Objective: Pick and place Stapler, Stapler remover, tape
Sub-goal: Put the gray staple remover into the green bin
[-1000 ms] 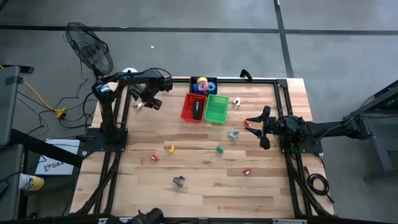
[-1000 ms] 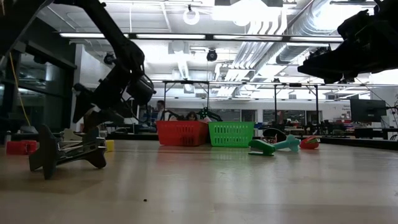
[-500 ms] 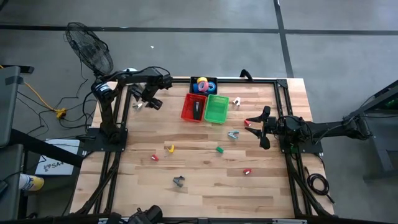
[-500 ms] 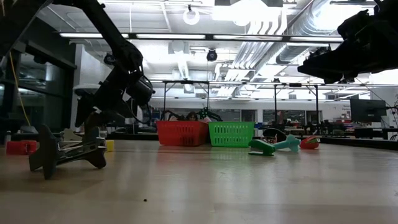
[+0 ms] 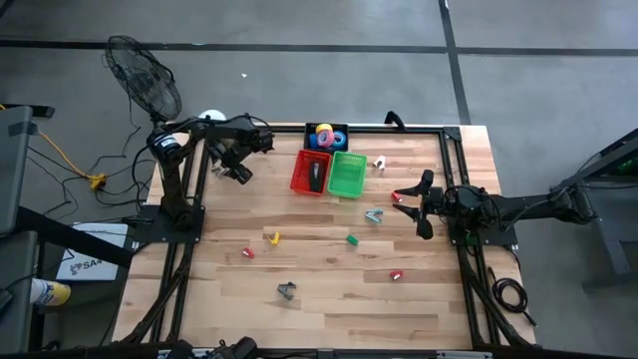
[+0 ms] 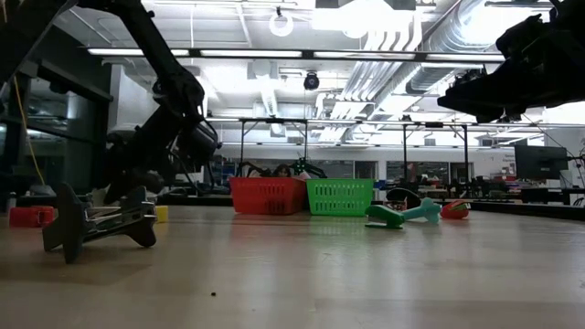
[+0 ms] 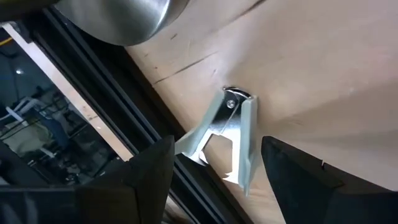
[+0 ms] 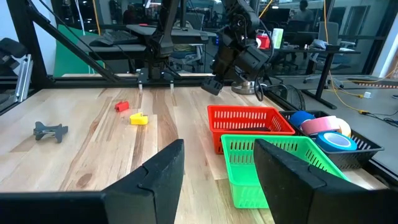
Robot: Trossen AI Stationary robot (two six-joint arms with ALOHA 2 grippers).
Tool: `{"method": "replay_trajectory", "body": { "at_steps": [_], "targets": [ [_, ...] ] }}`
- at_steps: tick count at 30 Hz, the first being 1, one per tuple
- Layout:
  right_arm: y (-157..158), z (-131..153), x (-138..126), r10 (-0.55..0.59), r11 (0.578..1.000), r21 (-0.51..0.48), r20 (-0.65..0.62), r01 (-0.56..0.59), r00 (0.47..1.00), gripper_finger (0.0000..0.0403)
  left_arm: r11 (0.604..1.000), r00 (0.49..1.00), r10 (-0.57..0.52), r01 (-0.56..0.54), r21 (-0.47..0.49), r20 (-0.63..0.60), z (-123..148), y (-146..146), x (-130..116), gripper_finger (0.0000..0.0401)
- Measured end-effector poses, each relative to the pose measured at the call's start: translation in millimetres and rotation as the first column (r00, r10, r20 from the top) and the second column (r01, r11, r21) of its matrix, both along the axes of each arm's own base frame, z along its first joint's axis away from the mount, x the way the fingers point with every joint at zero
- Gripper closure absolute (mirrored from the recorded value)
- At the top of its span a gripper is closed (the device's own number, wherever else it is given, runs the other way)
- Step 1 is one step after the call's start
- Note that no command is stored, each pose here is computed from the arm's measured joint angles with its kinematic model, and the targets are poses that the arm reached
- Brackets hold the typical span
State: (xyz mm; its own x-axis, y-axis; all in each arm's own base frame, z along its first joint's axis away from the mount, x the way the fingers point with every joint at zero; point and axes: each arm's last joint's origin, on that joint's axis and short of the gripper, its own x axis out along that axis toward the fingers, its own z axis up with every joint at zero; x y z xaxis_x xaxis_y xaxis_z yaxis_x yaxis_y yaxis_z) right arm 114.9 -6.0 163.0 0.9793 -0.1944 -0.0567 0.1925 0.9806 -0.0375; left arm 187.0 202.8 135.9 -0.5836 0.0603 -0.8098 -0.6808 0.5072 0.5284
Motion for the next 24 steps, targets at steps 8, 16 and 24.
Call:
{"method": "replay_trajectory", "body": {
  "at_steps": [8, 16, 24],
  "targets": [
    [0.0, -0.1, 0.0, 0.000, 1.000, 0.000, 0.000, 0.000, 1.000, 0.0217, 1.000, 1.000, -0.008, 0.008, 0.014, -0.011, 0.2, 0.5, -0.2, 0.0167],
    [0.0, -0.1, 0.0, 0.000, 1.000, 0.000, 0.000, 0.000, 1.000, 0.0217, 0.999, 1.000, -0.009, 0.009, 0.035, 0.005, -0.8, 2.3, 1.3, 0.0162],
    [0.0, 0.0, 0.0, 0.000, 1.000, 0.000, 0.000, 0.000, 1.000, 0.0217, 0.999, 1.000, -0.005, 0.004, 0.032, 0.017, -1.1, 2.5, 1.8, 0.0093]
  ]
}}
